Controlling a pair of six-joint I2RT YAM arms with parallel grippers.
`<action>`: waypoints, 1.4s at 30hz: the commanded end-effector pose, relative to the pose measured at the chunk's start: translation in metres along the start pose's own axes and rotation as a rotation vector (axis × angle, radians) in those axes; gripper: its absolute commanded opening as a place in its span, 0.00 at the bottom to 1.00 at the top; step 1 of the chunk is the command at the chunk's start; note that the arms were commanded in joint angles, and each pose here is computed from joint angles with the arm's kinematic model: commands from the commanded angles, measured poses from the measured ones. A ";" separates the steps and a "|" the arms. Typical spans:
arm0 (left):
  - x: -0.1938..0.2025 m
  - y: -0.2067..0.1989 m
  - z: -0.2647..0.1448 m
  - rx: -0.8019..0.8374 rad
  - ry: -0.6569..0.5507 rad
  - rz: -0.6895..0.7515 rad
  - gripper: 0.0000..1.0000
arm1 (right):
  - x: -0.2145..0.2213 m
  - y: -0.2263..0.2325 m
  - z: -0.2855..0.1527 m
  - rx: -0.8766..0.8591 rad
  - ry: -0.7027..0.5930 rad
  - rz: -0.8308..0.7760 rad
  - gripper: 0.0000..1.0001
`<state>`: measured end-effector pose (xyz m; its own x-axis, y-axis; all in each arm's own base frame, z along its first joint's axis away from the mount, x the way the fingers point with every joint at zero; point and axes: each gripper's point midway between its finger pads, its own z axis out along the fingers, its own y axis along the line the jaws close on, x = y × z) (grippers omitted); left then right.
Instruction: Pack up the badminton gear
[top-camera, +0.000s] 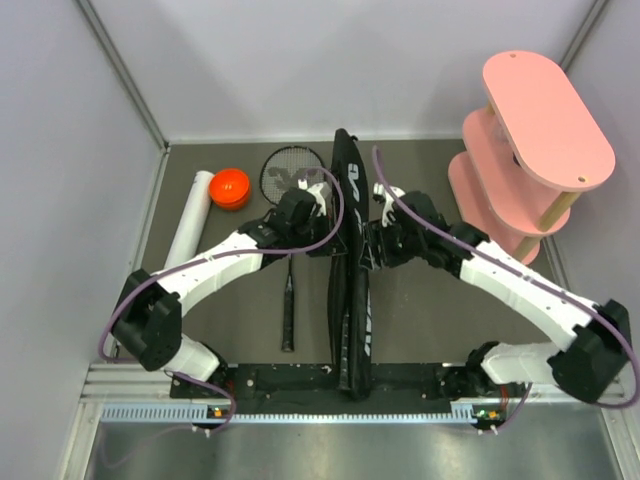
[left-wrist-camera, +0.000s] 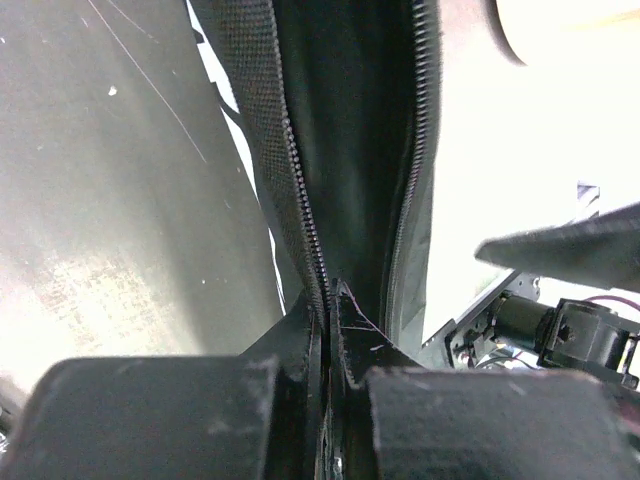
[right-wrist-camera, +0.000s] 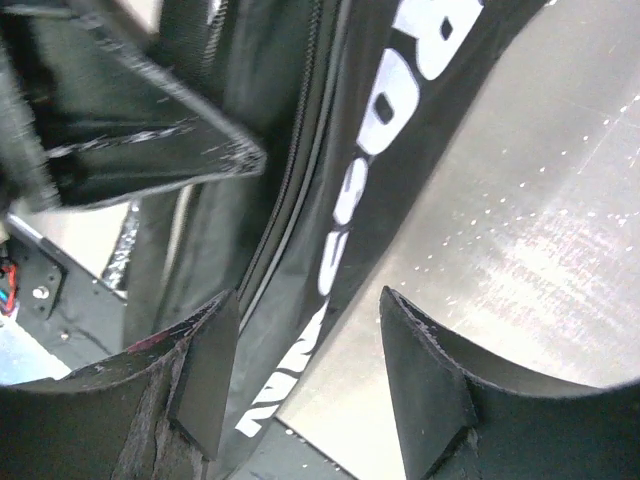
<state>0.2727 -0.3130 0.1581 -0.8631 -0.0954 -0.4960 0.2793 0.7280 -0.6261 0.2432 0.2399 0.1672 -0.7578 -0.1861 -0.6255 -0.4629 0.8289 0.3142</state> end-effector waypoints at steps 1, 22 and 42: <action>-0.030 -0.032 -0.012 0.066 -0.088 0.025 0.00 | 0.000 0.019 -0.032 0.031 -0.103 0.013 0.59; -0.030 -0.055 -0.007 0.066 -0.094 0.038 0.00 | 0.071 0.078 -0.014 -0.311 0.003 0.045 0.17; -0.018 -0.046 0.004 0.039 -0.054 0.045 0.00 | 0.103 0.049 0.016 -0.124 0.050 -0.072 0.25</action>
<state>0.2655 -0.3373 0.1708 -0.8635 -0.0760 -0.4986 0.2880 0.7373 -0.6111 0.1404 0.2558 0.0649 -0.8063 -0.3007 -0.5094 -0.5136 0.7831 0.3506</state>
